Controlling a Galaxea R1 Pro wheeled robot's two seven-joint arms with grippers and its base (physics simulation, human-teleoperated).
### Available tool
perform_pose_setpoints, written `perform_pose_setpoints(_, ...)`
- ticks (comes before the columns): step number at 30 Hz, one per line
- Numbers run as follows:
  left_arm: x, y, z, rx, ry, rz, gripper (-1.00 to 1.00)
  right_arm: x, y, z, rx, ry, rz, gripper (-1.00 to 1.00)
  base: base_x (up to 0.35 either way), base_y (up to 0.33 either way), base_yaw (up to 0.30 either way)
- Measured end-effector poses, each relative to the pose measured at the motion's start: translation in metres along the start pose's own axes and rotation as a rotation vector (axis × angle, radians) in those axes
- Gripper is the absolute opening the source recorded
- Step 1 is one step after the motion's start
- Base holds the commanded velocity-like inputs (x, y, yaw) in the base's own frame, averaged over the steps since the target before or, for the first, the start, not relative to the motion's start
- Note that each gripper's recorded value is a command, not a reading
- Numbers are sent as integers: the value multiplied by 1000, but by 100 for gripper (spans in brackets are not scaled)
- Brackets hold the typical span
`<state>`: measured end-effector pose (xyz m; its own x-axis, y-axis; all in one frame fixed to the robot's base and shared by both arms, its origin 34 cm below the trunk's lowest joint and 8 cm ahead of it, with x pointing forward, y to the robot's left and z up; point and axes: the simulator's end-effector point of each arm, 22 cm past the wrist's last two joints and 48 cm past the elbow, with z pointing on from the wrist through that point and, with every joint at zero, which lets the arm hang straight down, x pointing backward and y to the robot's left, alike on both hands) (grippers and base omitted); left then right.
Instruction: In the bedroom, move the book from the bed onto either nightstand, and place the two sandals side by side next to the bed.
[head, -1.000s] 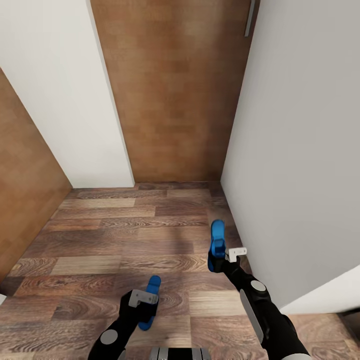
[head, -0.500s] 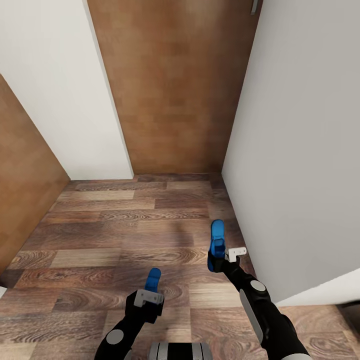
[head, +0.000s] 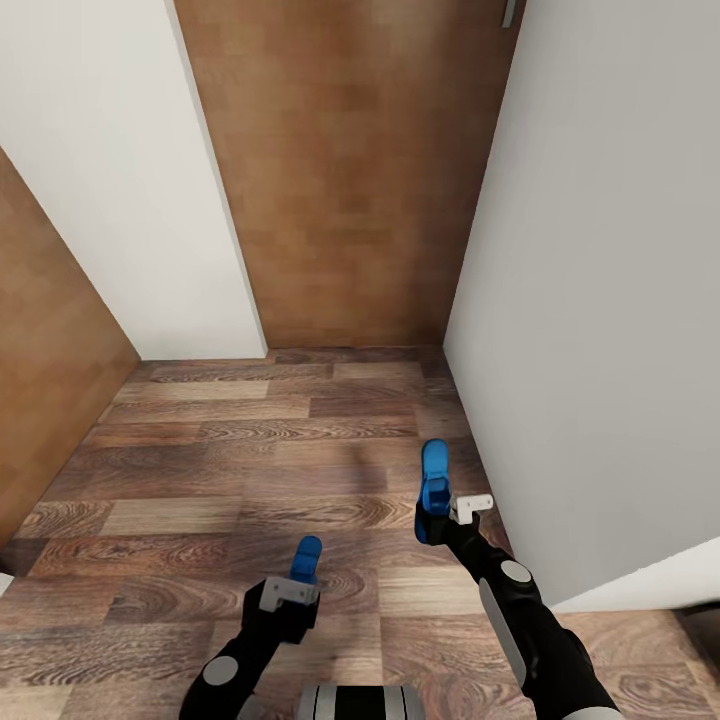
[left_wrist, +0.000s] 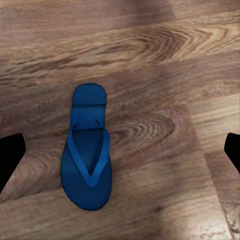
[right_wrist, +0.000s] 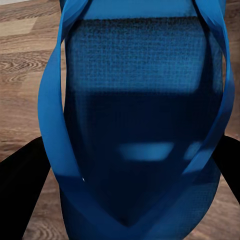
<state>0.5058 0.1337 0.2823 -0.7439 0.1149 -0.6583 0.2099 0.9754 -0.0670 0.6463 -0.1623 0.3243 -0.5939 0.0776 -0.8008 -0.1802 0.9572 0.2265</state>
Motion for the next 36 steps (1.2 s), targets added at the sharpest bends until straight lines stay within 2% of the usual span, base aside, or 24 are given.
perform_pose_setpoints(3,3,15,0,-10,5,8,100,0,-1,0,1,0,0,-100,0,0,0)
perform_pose_setpoints(6,-3,18,1,31,-4,11,100,0,-1,0,2,1,0,-100,0,0,0)
perform_pose_setpoints(8,-15,22,1,85,-25,-8,100,0,-2,0,1,2,1,-100,0,0,0)
perform_pose_setpoints(12,-39,38,-4,117,-77,-44,100,1,-4,-1,3,8,4,-100,0,0,0)
perform_pose_setpoints(17,-48,42,-6,123,-97,-51,100,-2,-5,-1,4,5,3,-100,0,0,0)
perform_pose_setpoints(29,-49,42,-6,124,-100,-52,100,-41,-1,-6,-4,-73,-22,-100,0,0,0)
perform_pose_setpoints(36,-49,41,-6,125,-100,-52,100,-45,-1,-7,-2,-77,-23,-100,0,0,0)
